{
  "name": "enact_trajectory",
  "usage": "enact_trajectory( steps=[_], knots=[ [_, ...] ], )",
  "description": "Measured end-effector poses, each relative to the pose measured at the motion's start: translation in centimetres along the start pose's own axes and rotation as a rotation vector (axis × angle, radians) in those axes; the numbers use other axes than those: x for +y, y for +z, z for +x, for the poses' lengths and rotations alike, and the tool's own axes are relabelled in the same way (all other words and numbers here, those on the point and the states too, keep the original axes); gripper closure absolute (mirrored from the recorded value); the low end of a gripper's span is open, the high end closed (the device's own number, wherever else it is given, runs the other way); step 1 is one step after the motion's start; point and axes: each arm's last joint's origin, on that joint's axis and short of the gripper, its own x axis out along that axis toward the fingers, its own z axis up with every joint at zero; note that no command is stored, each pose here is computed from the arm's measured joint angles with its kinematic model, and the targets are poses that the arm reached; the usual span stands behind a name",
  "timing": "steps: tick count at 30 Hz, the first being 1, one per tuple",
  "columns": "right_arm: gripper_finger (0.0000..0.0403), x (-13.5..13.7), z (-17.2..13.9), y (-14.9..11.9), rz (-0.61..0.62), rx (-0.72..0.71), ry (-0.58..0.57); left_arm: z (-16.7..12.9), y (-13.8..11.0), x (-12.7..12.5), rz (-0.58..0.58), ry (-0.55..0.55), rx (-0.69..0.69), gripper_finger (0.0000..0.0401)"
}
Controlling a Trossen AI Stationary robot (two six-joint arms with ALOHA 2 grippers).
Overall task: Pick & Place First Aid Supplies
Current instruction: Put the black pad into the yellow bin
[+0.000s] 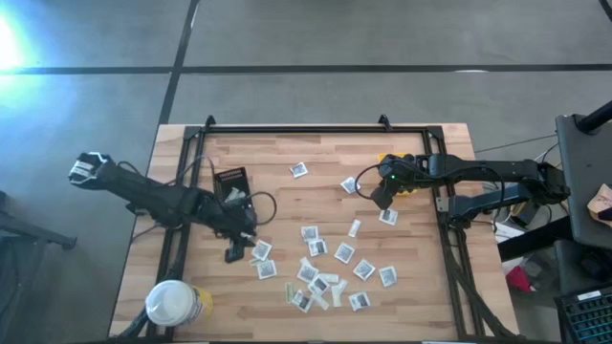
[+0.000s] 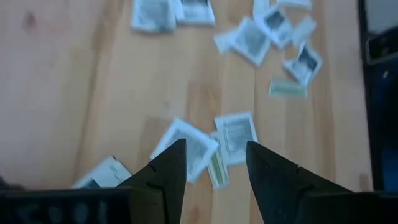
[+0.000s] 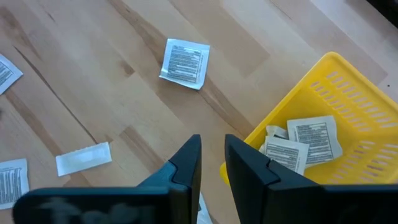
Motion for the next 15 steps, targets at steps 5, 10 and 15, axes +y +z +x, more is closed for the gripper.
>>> enact_trajectory(
  steps=[5, 10, 15],
  knots=[
    [0.0328, 0.0, 0.0, 0.0, 0.001, -0.002, 0.001, 1.5, -0.9, -0.7, 0.014, 0.024, 0.109, 0.0243],
    [0.0336, 0.1, 0.0, 0.1, 0.004, -0.016, 0.009, 2.6, -2.0, -0.7, 0.015, 0.090, 0.233, 0.0243],
    [0.0344, 0.1, 0.0, 0.2, 0.006, -0.024, 0.013, 3.7, -2.3, -0.4, 0.039, 0.169, 0.279, 0.0243]
  ],
)
